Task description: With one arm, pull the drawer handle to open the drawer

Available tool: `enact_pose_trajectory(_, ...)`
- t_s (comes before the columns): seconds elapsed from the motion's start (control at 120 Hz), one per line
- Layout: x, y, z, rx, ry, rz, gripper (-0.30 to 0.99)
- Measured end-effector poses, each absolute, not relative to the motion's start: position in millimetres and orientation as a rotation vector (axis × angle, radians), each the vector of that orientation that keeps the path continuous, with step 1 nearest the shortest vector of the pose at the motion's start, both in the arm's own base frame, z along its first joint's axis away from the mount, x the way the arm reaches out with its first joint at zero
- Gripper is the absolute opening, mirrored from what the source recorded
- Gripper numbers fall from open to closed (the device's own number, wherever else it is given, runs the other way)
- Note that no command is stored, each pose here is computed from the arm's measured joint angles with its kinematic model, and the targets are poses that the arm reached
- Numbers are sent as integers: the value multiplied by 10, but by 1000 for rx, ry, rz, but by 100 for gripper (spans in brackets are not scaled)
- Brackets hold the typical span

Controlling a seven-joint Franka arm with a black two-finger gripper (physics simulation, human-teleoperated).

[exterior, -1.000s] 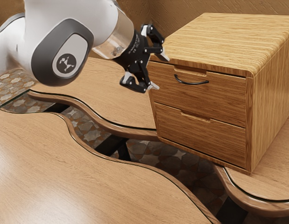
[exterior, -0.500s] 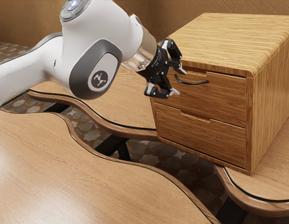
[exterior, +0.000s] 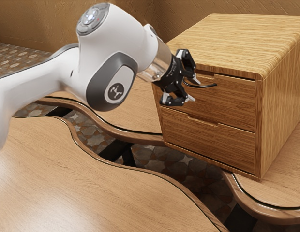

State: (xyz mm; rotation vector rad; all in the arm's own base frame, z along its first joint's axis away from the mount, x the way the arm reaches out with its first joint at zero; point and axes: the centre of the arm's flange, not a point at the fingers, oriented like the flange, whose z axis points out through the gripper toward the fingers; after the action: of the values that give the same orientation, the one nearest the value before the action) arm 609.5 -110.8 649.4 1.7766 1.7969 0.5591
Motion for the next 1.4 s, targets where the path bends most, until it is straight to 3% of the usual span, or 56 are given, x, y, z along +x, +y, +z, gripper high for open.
enact_pose_trajectory(0.583,5949,-1059,6460,1821,1846,522,5)
enact_pose_trajectory(1.4,5430,-1048,6550,1864,1869,494,2)
